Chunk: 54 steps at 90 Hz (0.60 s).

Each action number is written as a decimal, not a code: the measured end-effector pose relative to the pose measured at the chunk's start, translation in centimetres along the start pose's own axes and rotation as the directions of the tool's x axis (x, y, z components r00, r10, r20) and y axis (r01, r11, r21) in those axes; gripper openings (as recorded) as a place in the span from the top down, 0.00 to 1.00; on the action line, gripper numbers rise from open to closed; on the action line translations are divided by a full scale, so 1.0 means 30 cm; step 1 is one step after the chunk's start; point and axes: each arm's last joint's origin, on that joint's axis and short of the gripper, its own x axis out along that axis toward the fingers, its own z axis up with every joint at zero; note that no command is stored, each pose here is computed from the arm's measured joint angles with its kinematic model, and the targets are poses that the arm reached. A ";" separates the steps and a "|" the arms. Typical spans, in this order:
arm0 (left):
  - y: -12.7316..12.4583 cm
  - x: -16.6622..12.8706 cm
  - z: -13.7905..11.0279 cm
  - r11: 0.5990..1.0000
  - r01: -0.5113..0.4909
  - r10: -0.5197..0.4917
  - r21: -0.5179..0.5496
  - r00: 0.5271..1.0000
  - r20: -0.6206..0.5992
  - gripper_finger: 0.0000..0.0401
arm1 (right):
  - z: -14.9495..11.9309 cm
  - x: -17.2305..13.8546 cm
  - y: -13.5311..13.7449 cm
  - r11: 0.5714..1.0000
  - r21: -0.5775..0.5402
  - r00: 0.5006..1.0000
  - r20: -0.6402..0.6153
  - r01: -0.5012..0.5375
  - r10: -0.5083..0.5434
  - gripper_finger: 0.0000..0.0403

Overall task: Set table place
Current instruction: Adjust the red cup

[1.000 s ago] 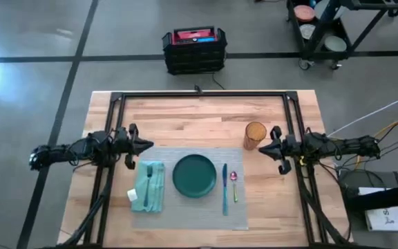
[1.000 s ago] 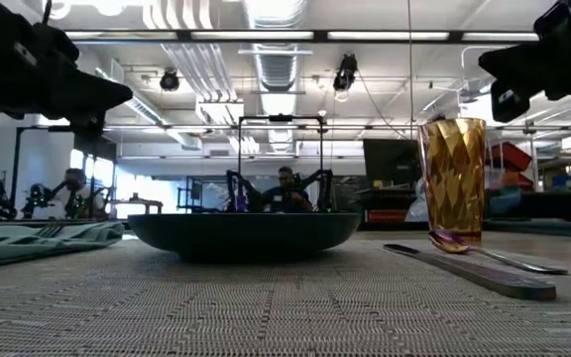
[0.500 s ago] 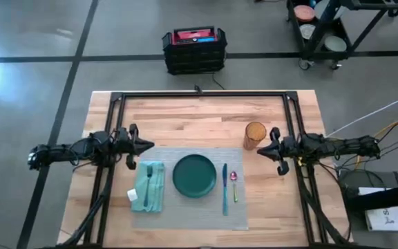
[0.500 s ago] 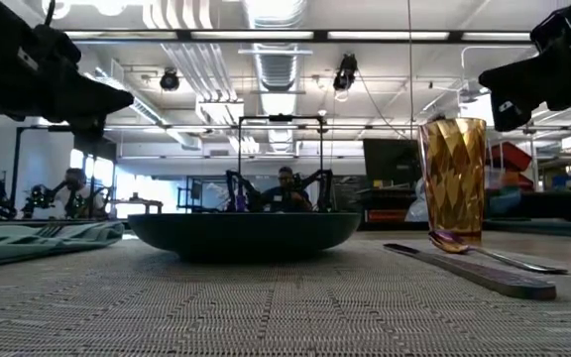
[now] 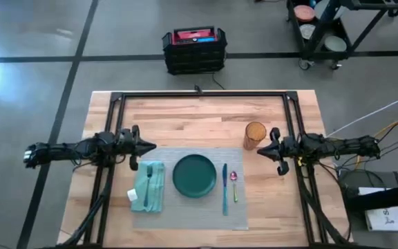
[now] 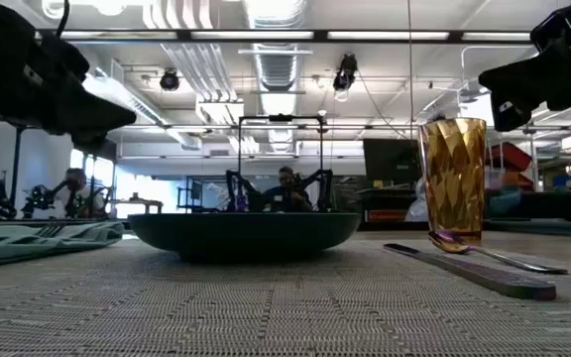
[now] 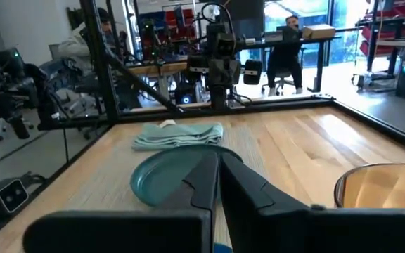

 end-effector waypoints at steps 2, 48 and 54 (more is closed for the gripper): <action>0.000 0.001 -0.001 1.000 -0.001 0.001 0.000 1.000 -0.004 1.00 | 0.000 0.000 0.000 1.000 0.000 1.000 0.000 0.000 0.000 0.99; 0.004 0.018 -0.025 1.000 -0.016 0.016 0.002 0.996 -0.089 1.00 | 0.000 0.000 0.000 1.000 0.000 1.000 0.001 0.000 0.000 0.99; 0.004 0.019 -0.027 1.000 -0.018 0.018 0.002 0.995 -0.097 0.99 | 0.000 0.000 0.000 1.000 0.000 1.000 0.001 0.000 0.000 0.99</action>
